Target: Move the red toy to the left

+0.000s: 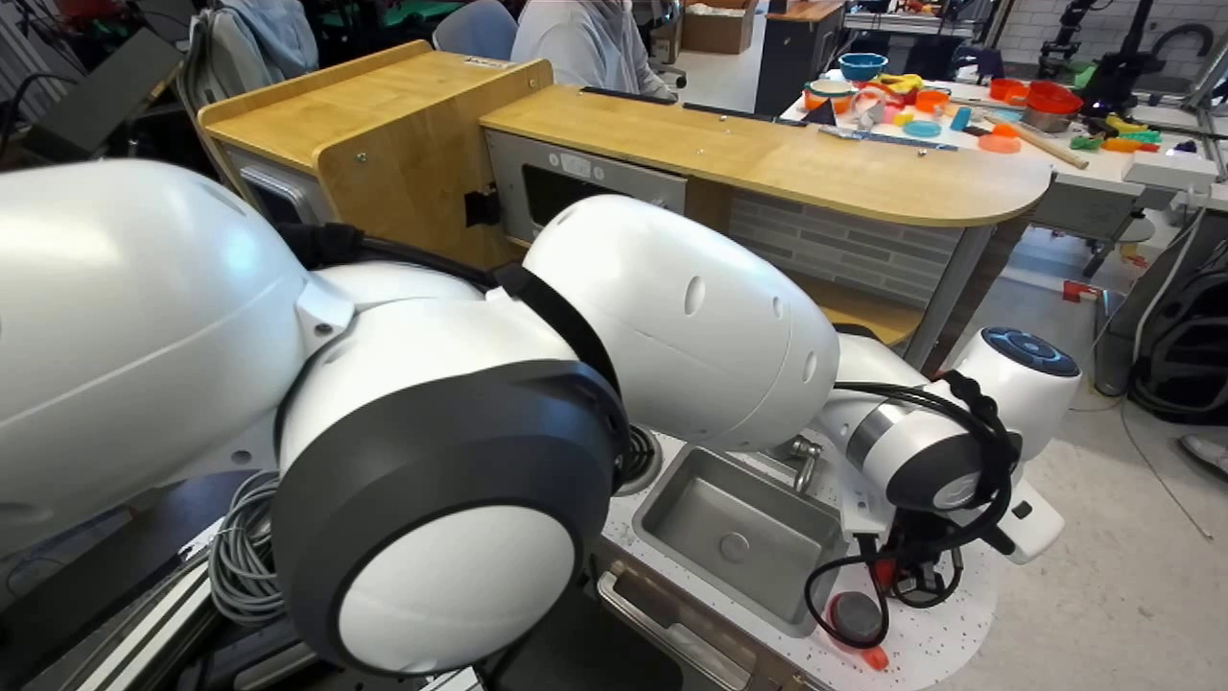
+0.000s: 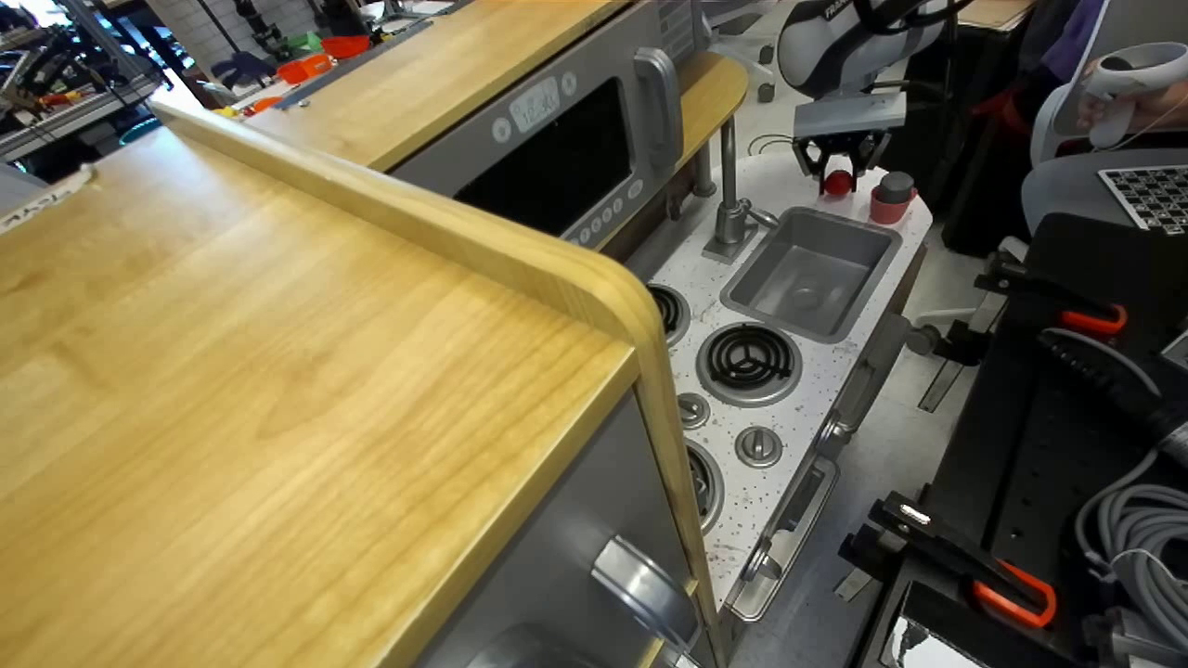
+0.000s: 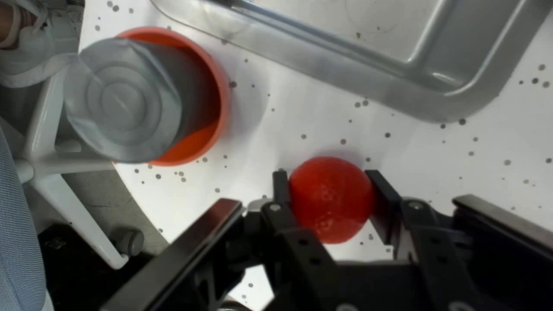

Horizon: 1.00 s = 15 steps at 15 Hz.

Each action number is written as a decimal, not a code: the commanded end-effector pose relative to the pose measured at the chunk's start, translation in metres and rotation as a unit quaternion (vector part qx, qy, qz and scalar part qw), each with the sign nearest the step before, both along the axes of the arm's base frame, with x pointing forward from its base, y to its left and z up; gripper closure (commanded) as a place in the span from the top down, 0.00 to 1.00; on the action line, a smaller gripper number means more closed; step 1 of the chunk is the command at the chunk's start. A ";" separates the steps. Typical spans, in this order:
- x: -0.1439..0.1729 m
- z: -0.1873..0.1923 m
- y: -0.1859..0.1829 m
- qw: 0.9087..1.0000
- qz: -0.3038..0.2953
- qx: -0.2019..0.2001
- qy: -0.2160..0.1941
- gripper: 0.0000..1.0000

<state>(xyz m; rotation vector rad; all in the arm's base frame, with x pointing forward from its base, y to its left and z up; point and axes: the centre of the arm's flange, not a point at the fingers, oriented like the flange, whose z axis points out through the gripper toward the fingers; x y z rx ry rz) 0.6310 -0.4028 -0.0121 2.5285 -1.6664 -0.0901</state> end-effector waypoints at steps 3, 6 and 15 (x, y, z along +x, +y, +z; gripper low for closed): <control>0.040 -0.025 -0.030 1.000 0.010 0.001 0.020 0.79; 0.033 0.001 -0.032 1.000 0.019 0.008 0.016 1.00; -0.045 0.151 -0.059 0.981 0.164 0.092 0.046 1.00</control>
